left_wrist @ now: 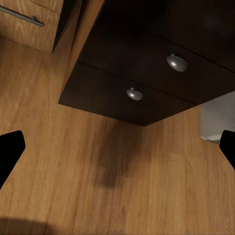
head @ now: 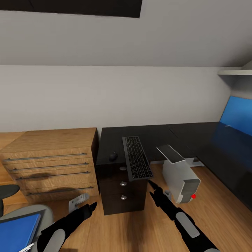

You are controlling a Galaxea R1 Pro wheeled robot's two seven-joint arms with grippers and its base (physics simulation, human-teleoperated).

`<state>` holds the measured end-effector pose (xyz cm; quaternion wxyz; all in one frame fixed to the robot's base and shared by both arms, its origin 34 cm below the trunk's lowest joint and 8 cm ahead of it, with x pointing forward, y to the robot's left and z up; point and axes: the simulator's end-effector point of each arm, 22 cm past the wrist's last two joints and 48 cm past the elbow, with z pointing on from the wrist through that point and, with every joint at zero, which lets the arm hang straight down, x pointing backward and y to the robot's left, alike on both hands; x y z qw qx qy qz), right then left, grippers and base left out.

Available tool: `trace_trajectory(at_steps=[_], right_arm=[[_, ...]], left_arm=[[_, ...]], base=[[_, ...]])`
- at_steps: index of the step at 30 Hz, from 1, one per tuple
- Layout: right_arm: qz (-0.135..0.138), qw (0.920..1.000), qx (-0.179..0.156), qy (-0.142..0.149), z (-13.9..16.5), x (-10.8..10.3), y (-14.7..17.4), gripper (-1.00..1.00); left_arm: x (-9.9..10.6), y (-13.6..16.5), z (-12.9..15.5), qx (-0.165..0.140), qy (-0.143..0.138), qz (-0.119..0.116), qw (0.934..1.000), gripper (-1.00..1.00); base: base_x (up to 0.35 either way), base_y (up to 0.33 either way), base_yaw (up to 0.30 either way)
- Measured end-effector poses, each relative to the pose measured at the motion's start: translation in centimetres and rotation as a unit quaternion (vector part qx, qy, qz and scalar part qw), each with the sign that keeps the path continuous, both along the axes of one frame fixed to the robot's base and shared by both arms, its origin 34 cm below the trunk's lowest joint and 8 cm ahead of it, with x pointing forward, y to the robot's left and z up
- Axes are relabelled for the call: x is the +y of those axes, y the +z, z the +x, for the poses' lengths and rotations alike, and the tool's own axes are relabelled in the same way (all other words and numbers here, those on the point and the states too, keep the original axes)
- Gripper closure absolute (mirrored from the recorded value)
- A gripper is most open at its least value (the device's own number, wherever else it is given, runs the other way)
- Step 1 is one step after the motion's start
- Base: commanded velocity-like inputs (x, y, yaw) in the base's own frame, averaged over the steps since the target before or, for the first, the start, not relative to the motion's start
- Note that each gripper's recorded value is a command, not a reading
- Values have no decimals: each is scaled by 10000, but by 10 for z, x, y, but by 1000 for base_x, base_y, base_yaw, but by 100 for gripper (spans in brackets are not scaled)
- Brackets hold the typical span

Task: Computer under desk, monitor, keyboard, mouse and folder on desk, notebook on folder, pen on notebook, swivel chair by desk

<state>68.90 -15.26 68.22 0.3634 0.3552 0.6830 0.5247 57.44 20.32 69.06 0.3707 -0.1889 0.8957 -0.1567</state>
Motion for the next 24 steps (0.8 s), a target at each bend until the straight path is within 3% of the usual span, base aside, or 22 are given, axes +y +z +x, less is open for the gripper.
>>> trace_trajectory(at_steps=[7,24], right_arm=[[-171,9987,-374,286,-3,10,11,-100],[-210,9984,-410,337,-5,11,11,-100]], left_arm=[[0,0,0,1,-1,1,10000,-100],[0,0,0,-8,3,2,10000,-100]], base=[[0,0,0],[89,12,0]])
